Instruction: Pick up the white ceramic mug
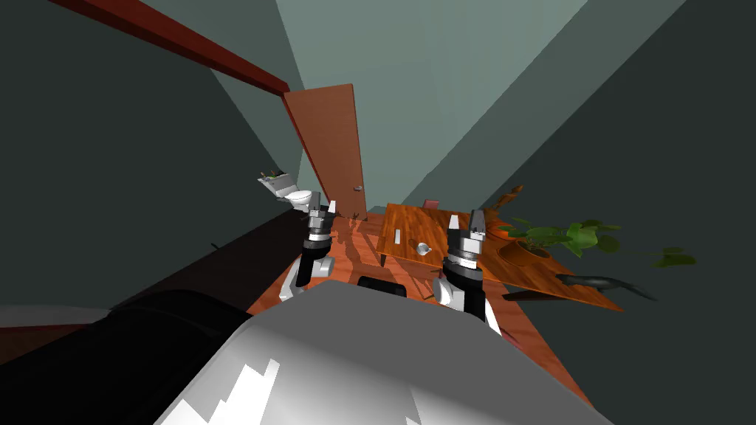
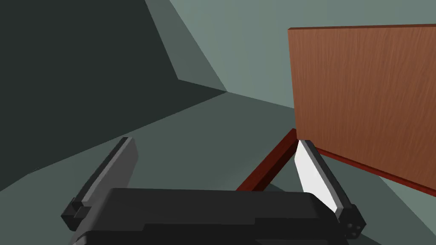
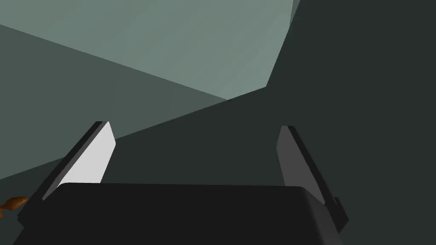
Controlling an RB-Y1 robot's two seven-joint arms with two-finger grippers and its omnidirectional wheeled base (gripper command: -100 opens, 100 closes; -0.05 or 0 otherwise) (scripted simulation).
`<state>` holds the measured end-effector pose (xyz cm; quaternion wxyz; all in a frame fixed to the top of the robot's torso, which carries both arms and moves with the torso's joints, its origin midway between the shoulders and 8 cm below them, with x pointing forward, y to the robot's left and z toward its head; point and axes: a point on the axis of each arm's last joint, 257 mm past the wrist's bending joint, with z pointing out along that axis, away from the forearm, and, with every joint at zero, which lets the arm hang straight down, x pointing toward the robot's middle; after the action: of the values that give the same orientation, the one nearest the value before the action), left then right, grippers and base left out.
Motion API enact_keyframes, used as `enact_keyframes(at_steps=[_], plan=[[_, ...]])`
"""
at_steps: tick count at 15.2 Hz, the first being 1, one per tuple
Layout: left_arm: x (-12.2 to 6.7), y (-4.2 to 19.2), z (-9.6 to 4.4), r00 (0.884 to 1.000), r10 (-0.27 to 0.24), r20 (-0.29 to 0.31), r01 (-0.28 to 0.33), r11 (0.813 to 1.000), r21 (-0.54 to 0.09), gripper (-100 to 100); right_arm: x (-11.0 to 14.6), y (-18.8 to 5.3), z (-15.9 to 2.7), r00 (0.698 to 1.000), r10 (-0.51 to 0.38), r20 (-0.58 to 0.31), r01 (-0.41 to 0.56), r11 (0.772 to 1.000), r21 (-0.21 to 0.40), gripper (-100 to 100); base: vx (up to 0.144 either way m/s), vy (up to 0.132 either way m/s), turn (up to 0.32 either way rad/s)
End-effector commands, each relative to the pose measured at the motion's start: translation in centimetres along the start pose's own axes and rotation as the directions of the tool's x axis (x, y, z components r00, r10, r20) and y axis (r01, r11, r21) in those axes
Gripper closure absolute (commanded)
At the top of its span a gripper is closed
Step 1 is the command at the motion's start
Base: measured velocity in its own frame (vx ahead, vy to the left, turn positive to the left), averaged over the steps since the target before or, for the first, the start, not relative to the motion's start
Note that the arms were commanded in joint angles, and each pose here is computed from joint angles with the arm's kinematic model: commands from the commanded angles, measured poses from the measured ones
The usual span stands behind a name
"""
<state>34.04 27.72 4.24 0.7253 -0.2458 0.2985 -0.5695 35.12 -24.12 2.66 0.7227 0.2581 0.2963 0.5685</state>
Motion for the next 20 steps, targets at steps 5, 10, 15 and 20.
enact_keyframes(at_steps=[5, 10, 15, 20], plan=[[0.0, 0.0, 0.0, 1.0, 0.0, 0.0, 0.0, 1.0, 0.0, 0, 1.5, -4.0, -0.8, 0.99, -0.073, -0.124, 0.082, 0.994, 0.074, -100, 0.0, -0.018, 0.081], [0.0, 0.0, 0.0, 1.0, 0.0, 0.0, 0.0, 1.0, 0.0, 0, 1.8, -9.1, -1.7, 0.968, -0.139, -0.207, 0.175, 0.97, 0.166, -100, 0.001, -0.035, 0.121], [0.0, 0.0, 0.0, 1.0, 0.0, 0.0, 0.0, 1.0, 0.0, 0, 1.6, -13.4, -2.7, 0.946, -0.187, -0.263, 0.253, 0.937, 0.241, -100, -0.002, -0.038, 0.137], [0.0, 0.0, 0.0, 1.0, 0.0, 0.0, 0.0, 1.0, 0.0, 0, 0.9, -18.1, -4.0, 0.918, -0.234, -0.321, 0.338, 0.885, 0.32, -100, -0.002, -0.038, 0.12]])
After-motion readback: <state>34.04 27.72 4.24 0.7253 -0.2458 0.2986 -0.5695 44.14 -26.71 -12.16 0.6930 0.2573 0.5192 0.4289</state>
